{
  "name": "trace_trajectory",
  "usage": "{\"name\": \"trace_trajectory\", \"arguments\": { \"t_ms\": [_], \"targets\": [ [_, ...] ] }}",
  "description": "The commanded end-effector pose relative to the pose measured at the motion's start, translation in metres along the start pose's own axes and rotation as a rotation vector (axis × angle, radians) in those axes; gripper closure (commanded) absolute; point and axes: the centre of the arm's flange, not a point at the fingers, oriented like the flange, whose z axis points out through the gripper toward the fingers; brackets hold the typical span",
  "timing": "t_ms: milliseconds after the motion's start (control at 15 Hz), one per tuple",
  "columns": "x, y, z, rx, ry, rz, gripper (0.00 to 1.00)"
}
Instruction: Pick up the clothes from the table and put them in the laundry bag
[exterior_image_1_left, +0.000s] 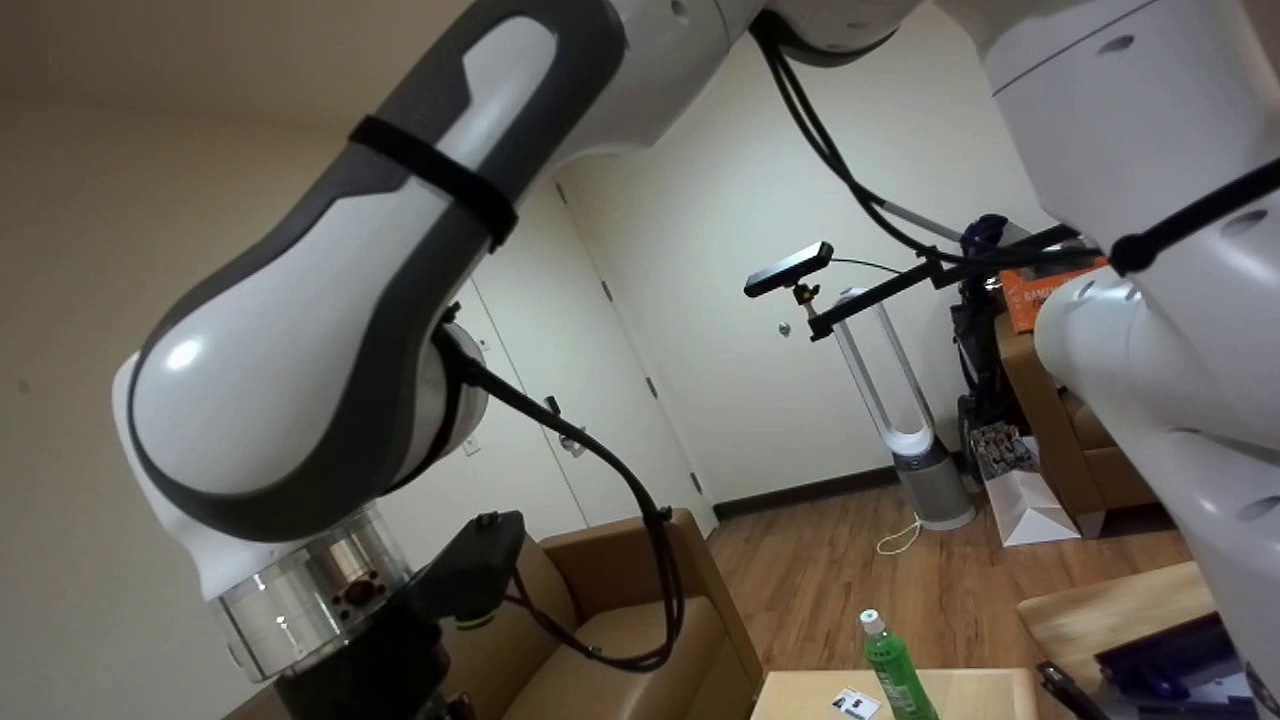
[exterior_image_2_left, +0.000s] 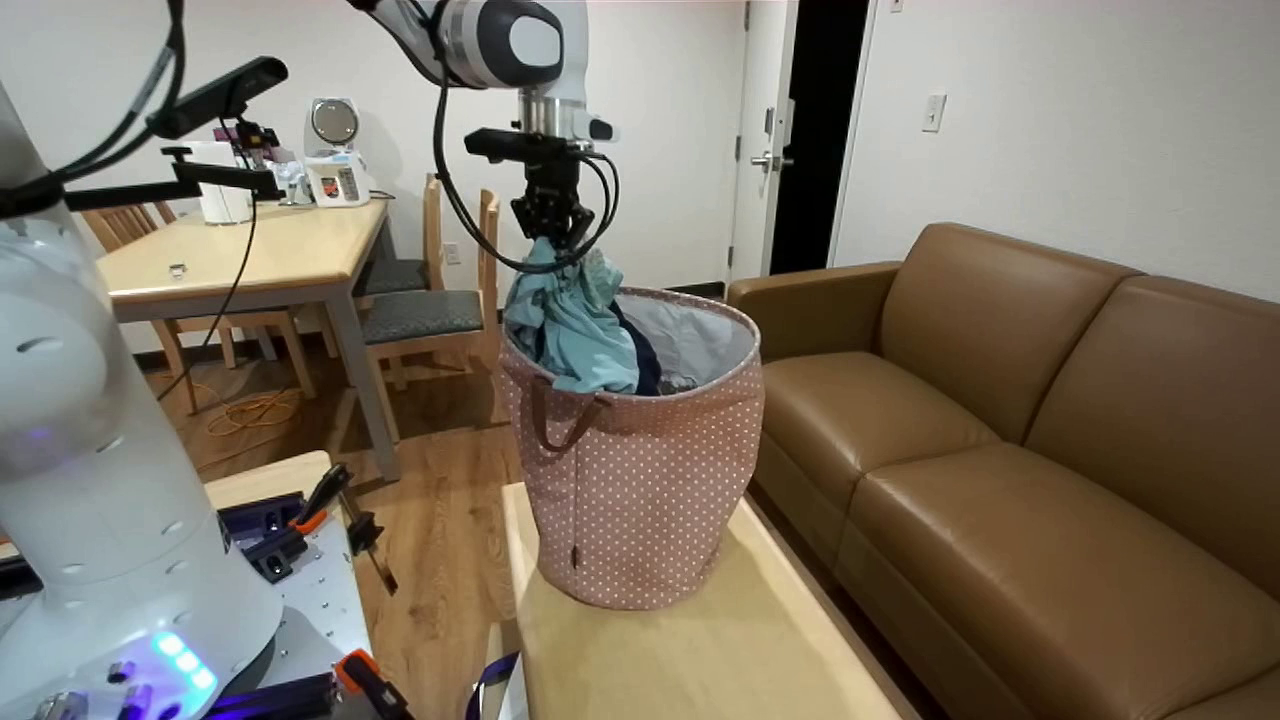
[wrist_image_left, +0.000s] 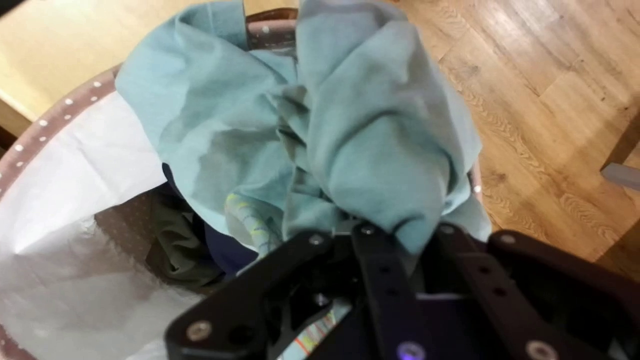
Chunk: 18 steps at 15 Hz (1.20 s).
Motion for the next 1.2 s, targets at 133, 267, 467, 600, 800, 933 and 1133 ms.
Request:
{"name": "trace_trajectory", "arguments": {
  "t_ms": [133, 267, 467, 600, 800, 933, 1133],
  "targets": [
    [-0.012, -0.010, 0.003, 0.141, -0.146, -0.008, 0.92],
    [-0.013, -0.014, 0.006, 0.191, -0.150, -0.052, 0.92],
    [-0.009, -0.013, 0.005, 0.181, -0.087, -0.094, 0.93],
    [-0.005, -0.011, 0.004, 0.149, -0.048, -0.103, 0.94],
    [-0.007, -0.011, 0.005, 0.144, -0.056, -0.086, 0.84],
    [-0.006, -0.010, 0.005, 0.143, -0.052, -0.092, 0.84],
    [-0.003, -0.007, 0.005, 0.101, 0.008, -0.025, 0.93]
  ]
}}
